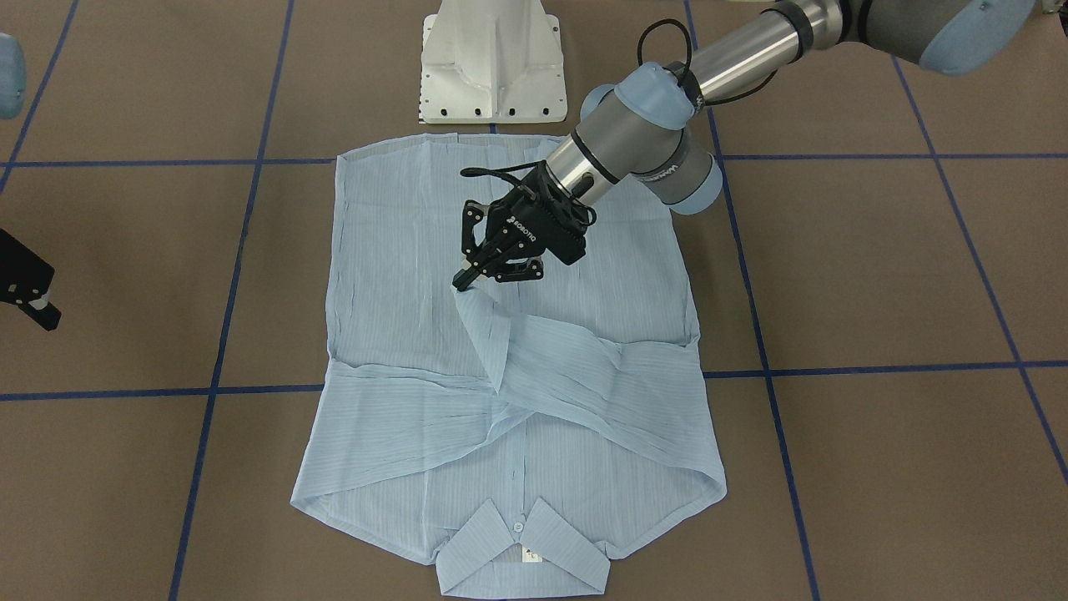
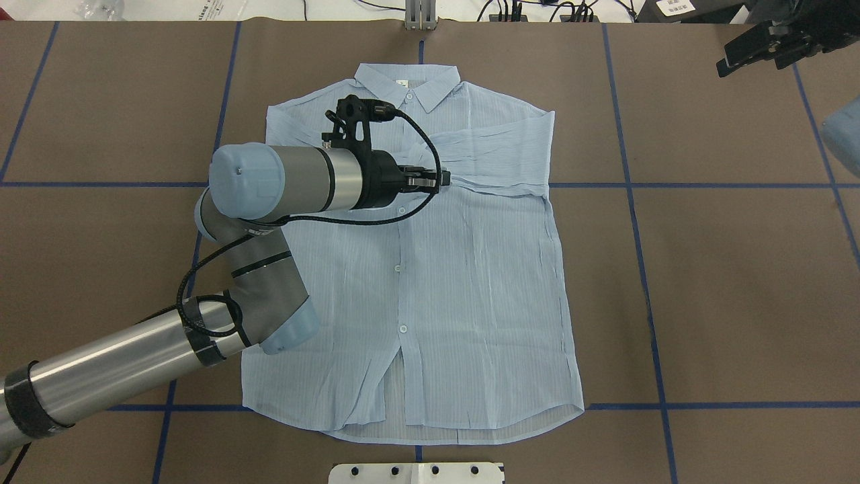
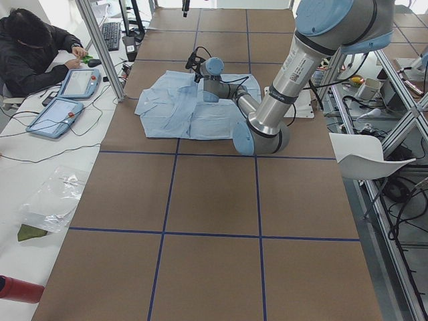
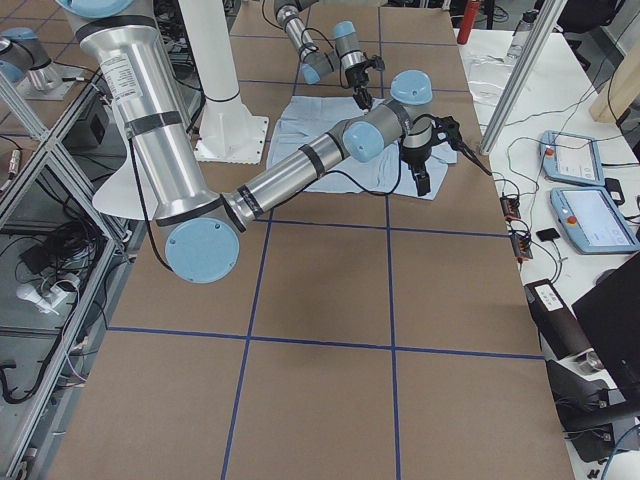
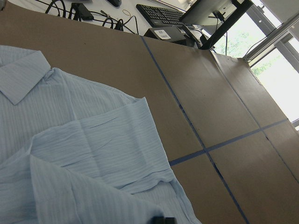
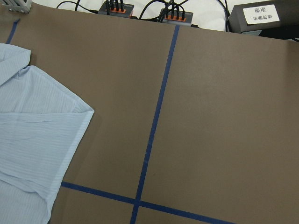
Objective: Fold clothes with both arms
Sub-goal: 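Fold the held sleeve across the shirt front with the left gripper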
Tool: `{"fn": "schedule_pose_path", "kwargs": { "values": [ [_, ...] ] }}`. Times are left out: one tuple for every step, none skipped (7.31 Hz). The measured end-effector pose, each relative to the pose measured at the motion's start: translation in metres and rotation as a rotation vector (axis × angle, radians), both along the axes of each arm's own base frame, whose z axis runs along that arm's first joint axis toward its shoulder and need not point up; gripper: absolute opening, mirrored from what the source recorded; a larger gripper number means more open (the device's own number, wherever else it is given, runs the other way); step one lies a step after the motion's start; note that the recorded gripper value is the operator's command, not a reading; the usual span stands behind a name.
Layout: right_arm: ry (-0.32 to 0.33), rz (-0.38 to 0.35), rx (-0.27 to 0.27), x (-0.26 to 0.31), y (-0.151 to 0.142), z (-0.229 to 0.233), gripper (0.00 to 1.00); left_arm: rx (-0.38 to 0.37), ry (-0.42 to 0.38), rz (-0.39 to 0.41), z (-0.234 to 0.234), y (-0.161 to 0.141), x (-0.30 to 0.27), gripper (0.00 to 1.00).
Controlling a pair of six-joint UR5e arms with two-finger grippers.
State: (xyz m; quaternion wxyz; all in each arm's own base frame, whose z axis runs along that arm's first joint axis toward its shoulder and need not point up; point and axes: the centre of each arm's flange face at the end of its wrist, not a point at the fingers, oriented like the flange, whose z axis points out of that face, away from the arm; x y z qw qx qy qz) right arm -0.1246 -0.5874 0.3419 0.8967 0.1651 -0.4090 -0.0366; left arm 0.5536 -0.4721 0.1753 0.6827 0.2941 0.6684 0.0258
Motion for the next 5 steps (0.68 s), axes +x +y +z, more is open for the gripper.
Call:
{"fn": "schedule_pose_path", "kwargs": {
  "values": [
    [0.0,0.0,0.0,0.0,0.0,0.0,1.0,-0.012,-0.016,0.002,0.001,0.0,0.018,0.97],
    [-0.001,0.001,-0.001,0.0,0.0,0.0,1.0,-0.022,-0.027,0.008,-0.001,0.001,0.034,0.99],
    [-0.003,0.004,-0.005,0.0,0.001,0.0,1.0,-0.027,-0.029,0.014,-0.004,0.004,0.042,0.99],
    [-0.008,0.011,-0.013,-0.001,0.001,-0.001,1.0,-0.03,-0.034,0.017,-0.005,0.005,0.046,0.99],
    [-0.015,0.02,-0.024,-0.003,0.001,-0.004,1.0,-0.04,-0.056,0.019,-0.002,0.005,0.048,0.99]
  ]
}}
